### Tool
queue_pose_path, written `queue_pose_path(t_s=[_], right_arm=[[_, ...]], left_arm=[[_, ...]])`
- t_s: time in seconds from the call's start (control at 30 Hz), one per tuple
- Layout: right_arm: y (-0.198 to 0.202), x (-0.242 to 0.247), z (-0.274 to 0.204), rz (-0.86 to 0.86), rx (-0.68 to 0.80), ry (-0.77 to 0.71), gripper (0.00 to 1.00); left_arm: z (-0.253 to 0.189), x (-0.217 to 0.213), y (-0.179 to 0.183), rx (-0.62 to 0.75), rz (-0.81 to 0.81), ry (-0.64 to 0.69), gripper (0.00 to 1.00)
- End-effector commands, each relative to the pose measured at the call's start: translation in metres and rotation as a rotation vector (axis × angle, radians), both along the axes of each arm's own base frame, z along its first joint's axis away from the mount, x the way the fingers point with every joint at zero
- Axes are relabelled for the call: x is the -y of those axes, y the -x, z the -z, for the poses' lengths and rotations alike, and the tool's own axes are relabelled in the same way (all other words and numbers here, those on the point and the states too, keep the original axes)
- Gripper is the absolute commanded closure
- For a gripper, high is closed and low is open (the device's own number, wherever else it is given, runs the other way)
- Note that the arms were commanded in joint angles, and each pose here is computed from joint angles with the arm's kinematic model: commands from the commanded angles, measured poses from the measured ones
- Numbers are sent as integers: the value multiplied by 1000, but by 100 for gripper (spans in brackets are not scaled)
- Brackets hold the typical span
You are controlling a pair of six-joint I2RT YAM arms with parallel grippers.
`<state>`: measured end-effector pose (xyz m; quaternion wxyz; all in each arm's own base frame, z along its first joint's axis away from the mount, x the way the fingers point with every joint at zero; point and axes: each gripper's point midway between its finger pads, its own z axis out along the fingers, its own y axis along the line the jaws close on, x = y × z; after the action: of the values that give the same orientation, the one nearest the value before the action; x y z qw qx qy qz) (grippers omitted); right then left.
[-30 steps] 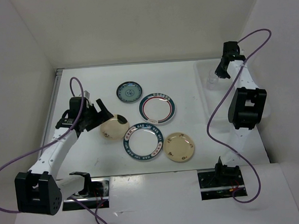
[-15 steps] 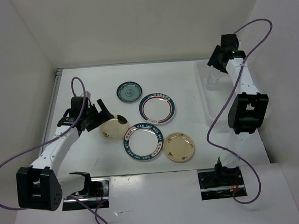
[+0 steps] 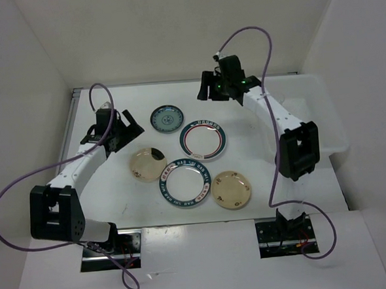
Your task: Place the mixed dishes into the plastic bin
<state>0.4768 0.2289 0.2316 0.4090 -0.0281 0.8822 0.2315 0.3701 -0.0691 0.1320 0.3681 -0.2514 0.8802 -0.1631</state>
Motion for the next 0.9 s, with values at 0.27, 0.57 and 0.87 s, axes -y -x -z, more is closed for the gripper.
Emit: queue_pose_path(t_s=[0.27,0.57,0.87], right_arm=[[-41,-45,50,-119,-24,-16,39],[-68,-78,93,-215,-104,-65,41],[-81,-95,119,-257,-147,-102,41]], left_arm=[[-8,-21,-92,182,-201,-38,5],[52,-10,-133,71,-203,-10,23],[66,-13,-160,45,-220,-44,54]])
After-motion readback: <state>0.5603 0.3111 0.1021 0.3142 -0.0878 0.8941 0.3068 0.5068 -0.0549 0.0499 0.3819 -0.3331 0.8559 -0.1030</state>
